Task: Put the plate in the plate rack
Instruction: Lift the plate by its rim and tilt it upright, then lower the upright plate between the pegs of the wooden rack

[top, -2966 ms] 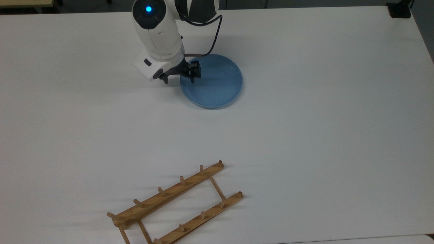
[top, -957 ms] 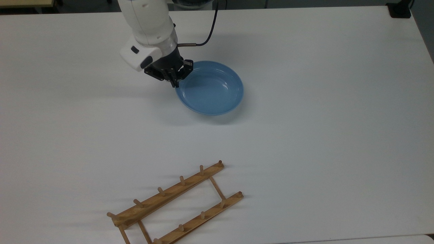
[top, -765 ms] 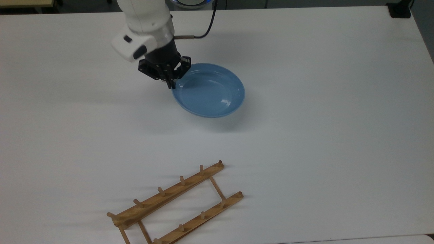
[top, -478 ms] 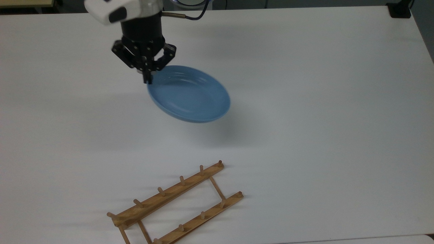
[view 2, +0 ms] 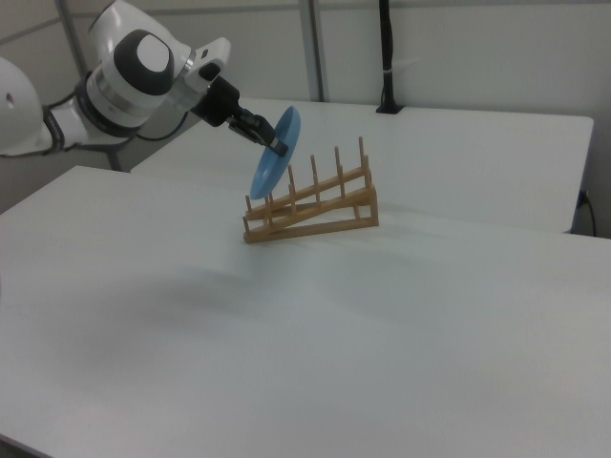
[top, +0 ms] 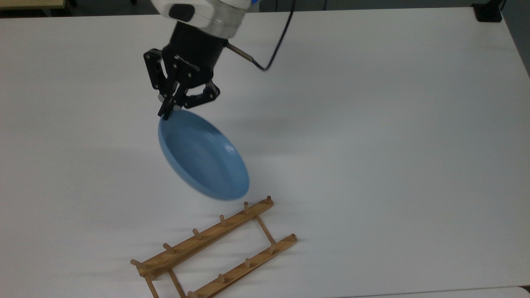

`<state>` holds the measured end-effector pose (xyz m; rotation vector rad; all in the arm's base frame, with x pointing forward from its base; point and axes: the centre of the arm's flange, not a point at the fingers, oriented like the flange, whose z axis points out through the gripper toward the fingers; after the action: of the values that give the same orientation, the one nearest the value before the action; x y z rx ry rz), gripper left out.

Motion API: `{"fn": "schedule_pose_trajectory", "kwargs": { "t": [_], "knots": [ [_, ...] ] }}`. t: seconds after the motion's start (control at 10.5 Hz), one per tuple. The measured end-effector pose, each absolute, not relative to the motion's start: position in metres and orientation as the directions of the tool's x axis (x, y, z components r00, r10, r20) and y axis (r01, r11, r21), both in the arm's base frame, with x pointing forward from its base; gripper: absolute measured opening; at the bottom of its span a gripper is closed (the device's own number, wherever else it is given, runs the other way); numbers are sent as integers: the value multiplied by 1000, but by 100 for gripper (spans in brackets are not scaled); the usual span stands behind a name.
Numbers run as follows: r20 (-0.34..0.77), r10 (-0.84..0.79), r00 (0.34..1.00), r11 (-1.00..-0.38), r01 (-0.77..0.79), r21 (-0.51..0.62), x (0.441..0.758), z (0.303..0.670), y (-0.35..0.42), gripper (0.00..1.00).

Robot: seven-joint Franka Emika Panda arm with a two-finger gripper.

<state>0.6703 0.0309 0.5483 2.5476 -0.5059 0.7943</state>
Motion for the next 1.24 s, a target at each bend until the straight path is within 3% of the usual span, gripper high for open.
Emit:
{"fn": "schedule_pose_trajectory", "kwargs": {
  "t": [0.48,0.77,0.96,1.24],
  "knots": [
    [817,-247,520,-776,-612,155,698,551,74,4],
    [908,-110,405,-763,-620,184,713,501,115,4],
    [915,-60,399,-765,-608,215,720,461,127,4],
    [901,-26,433,-777,-576,254,722,430,146,4]
  ]
}}
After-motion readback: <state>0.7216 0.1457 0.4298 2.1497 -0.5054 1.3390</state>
